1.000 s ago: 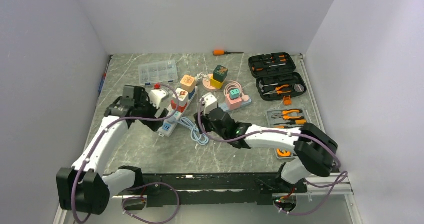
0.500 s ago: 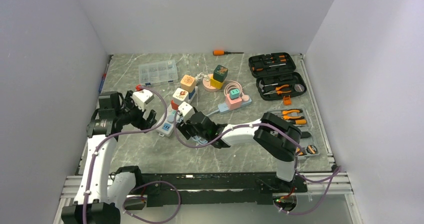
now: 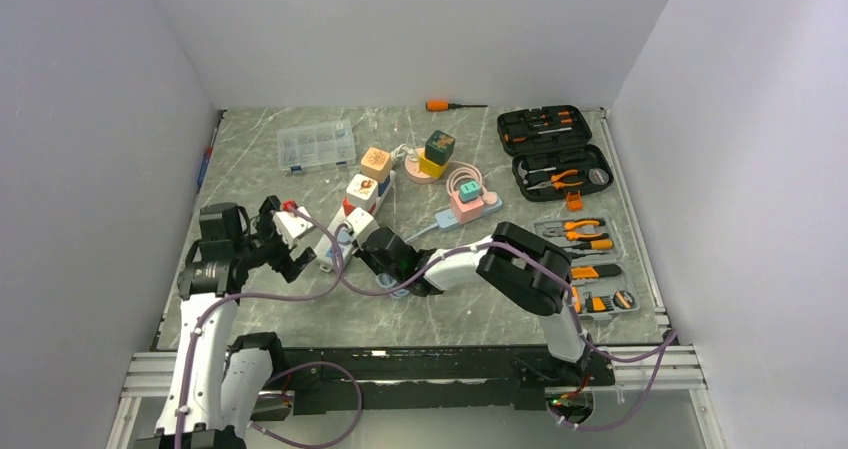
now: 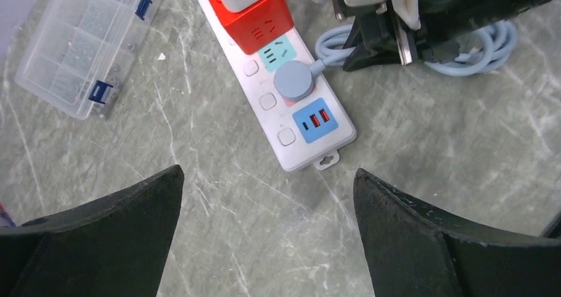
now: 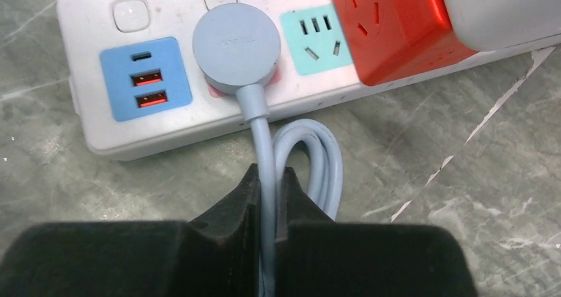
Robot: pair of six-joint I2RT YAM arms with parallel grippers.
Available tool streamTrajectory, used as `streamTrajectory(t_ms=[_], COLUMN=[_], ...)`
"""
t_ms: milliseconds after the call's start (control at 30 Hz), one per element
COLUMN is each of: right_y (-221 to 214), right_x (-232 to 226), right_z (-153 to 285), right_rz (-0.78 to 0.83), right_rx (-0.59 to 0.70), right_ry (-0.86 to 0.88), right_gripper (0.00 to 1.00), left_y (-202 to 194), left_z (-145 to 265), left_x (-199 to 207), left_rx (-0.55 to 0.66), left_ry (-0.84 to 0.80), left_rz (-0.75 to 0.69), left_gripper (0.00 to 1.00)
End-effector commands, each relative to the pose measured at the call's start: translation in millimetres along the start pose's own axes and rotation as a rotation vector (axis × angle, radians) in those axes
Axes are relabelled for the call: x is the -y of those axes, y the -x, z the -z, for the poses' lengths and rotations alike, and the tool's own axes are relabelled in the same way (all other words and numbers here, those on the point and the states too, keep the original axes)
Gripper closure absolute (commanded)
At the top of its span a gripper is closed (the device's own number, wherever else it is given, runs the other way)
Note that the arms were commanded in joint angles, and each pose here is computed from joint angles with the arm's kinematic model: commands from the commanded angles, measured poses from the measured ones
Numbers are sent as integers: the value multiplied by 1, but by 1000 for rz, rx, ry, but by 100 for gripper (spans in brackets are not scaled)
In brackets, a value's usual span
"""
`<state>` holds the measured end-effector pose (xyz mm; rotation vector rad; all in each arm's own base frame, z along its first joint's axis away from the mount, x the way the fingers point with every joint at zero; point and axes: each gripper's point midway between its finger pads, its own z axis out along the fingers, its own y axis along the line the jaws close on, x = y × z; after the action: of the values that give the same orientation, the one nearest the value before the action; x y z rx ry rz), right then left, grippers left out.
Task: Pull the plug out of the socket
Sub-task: Remove the plug from the socket.
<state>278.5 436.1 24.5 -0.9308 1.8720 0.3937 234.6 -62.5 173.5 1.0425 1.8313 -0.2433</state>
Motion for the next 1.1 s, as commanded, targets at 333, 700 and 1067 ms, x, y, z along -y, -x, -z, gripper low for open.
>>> streamTrajectory(t_ms=[333, 700, 1067], right_y=[123, 159, 174], right_x=[2, -2, -13], right_z=[50, 85, 112], right_rz=[-320, -362, -366], right_rx=[263, 328, 343], right_ry=[137, 292, 392], right_gripper=[100, 100, 100], left_y=[1, -13, 7], left_z=[2, -10, -27], left_x=[27, 49, 21], left_rx=[202, 265, 384], left_ry=[79, 69, 266], left_rz=[-652, -997, -1274], left_gripper=[1, 1, 1])
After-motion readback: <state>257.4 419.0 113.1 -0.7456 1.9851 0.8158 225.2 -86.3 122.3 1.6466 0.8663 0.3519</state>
